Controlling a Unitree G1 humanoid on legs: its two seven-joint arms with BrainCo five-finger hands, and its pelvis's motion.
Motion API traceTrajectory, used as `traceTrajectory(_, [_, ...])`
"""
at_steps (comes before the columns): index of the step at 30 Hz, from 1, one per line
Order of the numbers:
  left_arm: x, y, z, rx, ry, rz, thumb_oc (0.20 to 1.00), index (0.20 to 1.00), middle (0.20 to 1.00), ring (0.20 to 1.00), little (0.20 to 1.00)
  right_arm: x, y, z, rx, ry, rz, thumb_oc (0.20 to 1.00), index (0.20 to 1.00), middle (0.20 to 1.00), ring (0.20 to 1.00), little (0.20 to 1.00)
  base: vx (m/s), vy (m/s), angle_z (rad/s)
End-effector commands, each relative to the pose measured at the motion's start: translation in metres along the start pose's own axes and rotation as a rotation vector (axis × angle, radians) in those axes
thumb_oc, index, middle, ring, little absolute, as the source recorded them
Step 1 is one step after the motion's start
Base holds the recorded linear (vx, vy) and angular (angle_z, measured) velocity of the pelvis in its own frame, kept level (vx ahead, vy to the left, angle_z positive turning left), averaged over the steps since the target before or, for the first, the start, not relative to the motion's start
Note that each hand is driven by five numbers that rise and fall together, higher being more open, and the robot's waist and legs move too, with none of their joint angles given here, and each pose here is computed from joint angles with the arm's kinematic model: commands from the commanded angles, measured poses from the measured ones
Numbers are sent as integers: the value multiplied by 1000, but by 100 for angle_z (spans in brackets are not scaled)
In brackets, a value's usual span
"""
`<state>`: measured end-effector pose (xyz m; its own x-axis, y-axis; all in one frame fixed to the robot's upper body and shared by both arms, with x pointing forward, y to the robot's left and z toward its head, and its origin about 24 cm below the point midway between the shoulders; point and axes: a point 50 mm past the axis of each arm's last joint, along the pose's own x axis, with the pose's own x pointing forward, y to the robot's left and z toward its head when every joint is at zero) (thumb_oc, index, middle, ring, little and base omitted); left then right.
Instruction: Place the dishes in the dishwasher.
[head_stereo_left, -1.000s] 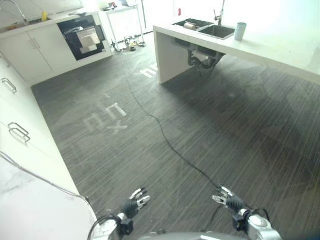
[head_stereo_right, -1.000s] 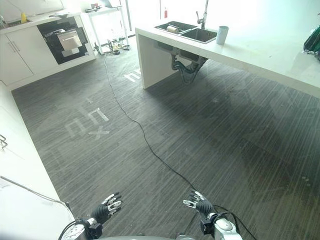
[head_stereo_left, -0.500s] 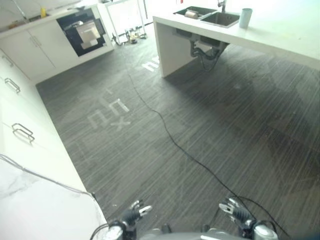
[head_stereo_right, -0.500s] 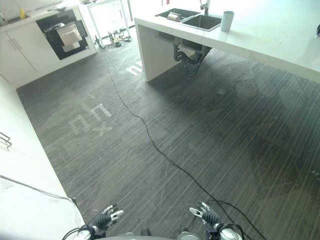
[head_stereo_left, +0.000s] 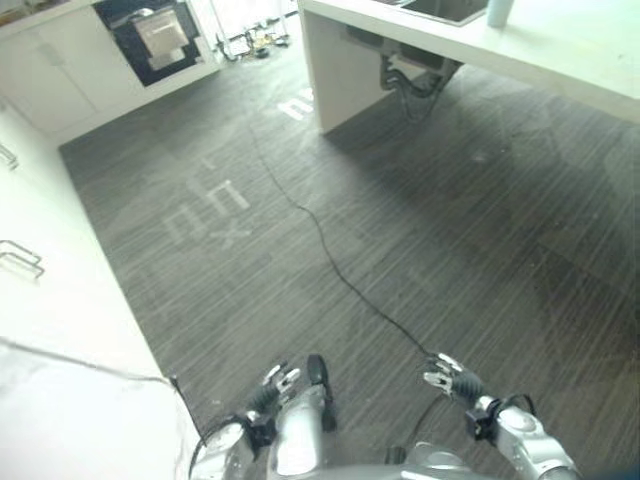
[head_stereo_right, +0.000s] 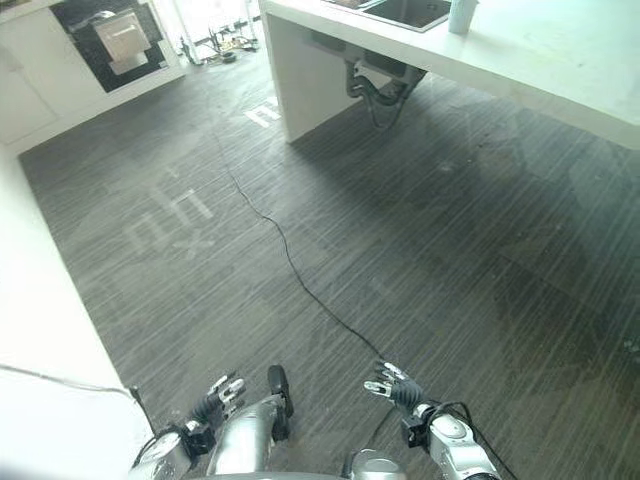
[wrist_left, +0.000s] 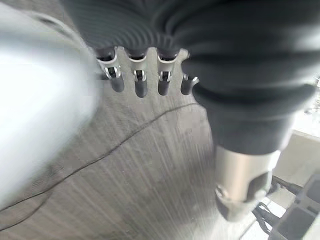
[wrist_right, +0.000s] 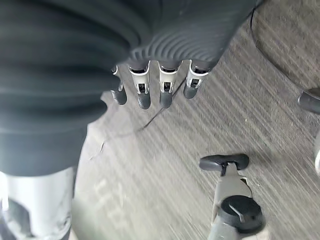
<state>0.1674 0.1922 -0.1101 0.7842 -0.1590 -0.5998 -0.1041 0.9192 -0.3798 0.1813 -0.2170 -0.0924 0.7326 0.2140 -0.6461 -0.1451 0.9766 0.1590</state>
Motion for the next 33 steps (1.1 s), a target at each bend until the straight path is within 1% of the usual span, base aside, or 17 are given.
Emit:
traceTrajectory(1, [-8,4,25,112,-112,-31,1000,1000,1000,1000,1000,-2,17,11,100,-121,31,1000,1000,1000,1000,1000,390,325,-30])
traceTrajectory(4, [-6,-1,32,147,-123,-68,1000,1000,1000,1000,1000,-4,22,11,118,-157,12,1000,1000,1000,1000,1000,331,347,7])
traceTrajectory(6, [-5,-4,36,166,-138,-62,1000,1000,1000,1000,1000,-3,28,12,134,-174,11,1000,1000,1000,1000,1000,261,288,32])
traceTrajectory(9, [-7,-4,51,144,-198,-45,1000,1000,1000,1000,1000,1,35,23,78,-200,66,1000,1000,1000,1000,1000,387,135,-1])
traceTrajectory(12, [-6,-7,58,181,-209,-76,1000,1000,1000,1000,1000,-4,27,22,72,-202,80,1000,1000,1000,1000,1000,453,-92,28])
traceTrajectory(18, [-6,-7,56,218,-219,-110,1000,1000,1000,1000,1000,-5,20,19,87,-211,64,1000,1000,1000,1000,1000,347,-123,41])
traceTrajectory(21, [-4,-12,52,226,-207,-123,1000,1000,1000,1000,1000,-2,18,22,85,-217,60,1000,1000,1000,1000,1000,377,-169,53])
traceTrajectory(24, [-4,-14,49,240,-201,-116,1000,1000,1000,1000,1000,1,17,30,45,-216,82,1000,1000,1000,1000,1000,427,-198,39])
traceTrajectory(27, [-5,-11,48,195,-199,-98,1000,1000,1000,1000,1000,0,13,33,-4,-199,91,1000,1000,1000,1000,1000,415,-191,-57])
traceTrajectory(29, [-7,-11,45,210,-175,-123,1000,1000,1000,1000,1000,-2,10,33,-13,-202,74,1000,1000,1000,1000,1000,550,-214,-52])
traceTrajectory(33, [-7,-13,49,216,-186,-144,1000,1000,1000,1000,1000,0,10,38,-14,-213,72,1000,1000,1000,1000,1000,330,101,-55])
